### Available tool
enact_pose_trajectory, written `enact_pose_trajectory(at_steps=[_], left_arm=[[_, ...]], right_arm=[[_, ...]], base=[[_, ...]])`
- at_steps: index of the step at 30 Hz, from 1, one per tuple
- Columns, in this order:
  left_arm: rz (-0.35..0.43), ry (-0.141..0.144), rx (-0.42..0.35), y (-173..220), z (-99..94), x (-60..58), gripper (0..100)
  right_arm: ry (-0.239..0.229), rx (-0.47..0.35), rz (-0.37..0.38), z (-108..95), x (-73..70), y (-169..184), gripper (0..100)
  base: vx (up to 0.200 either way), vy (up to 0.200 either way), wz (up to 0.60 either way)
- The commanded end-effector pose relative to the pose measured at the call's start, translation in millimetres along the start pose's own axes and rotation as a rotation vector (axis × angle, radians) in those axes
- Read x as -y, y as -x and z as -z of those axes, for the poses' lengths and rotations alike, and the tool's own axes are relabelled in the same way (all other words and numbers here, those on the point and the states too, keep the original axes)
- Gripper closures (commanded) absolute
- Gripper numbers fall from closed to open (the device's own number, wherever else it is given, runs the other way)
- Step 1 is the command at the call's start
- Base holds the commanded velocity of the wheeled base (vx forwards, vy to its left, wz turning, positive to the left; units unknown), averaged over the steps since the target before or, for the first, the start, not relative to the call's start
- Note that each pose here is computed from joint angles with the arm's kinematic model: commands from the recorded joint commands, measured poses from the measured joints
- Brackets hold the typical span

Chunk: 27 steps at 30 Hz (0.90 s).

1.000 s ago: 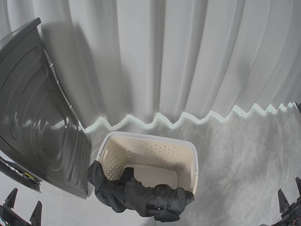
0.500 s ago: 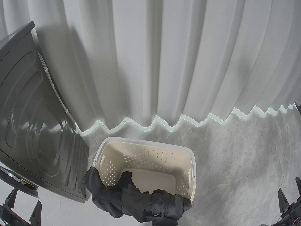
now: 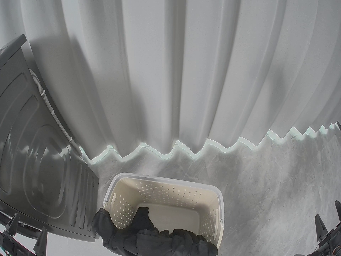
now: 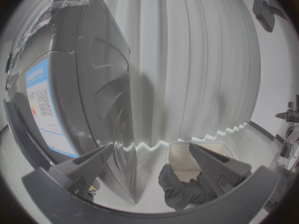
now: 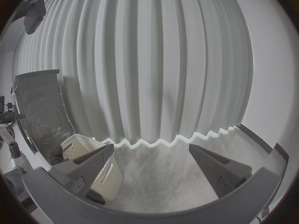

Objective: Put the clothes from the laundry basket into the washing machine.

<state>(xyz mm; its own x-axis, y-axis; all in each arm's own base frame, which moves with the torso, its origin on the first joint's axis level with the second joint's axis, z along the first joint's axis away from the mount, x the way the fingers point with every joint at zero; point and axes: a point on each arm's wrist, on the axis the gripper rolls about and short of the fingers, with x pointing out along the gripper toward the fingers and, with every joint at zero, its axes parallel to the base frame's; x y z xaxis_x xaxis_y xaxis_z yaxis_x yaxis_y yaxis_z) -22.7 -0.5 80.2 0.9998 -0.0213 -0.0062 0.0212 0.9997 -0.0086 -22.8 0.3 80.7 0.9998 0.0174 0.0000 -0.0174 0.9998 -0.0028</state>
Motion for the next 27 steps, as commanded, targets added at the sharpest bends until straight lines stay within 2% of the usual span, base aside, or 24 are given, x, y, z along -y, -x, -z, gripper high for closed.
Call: enact_pose_trajectory(at_steps=[1, 17, 20, 27], left_arm=[[0.000, -0.001, 0.000, 0.1, 4.9, 0.0, 0], [-0.001, 0.002, 0.000, 0.1, 4.9, -0.1, 0], [0.000, 0.001, 0.000, 0.1, 4.9, 0.0, 0], [0.000, 0.001, 0.000, 0.1, 4.9, 0.0, 0]], right_arm=[[0.000, 0.000, -0.001, 5.2, 0.0, 0.0, 0], [0.000, -0.002, -0.001, 5.4, 0.0, 0.0, 0], [0.000, 0.000, -0.001, 5.2, 0.0, 0.0, 0], [0.000, -0.002, -0.001, 5.4, 0.0, 0.0, 0]], base=[[0.000, 0.000, 0.00], [0.000, 0.000, 0.00], [0.200, 0.000, 0.00], [0.000, 0.000, 0.00]])
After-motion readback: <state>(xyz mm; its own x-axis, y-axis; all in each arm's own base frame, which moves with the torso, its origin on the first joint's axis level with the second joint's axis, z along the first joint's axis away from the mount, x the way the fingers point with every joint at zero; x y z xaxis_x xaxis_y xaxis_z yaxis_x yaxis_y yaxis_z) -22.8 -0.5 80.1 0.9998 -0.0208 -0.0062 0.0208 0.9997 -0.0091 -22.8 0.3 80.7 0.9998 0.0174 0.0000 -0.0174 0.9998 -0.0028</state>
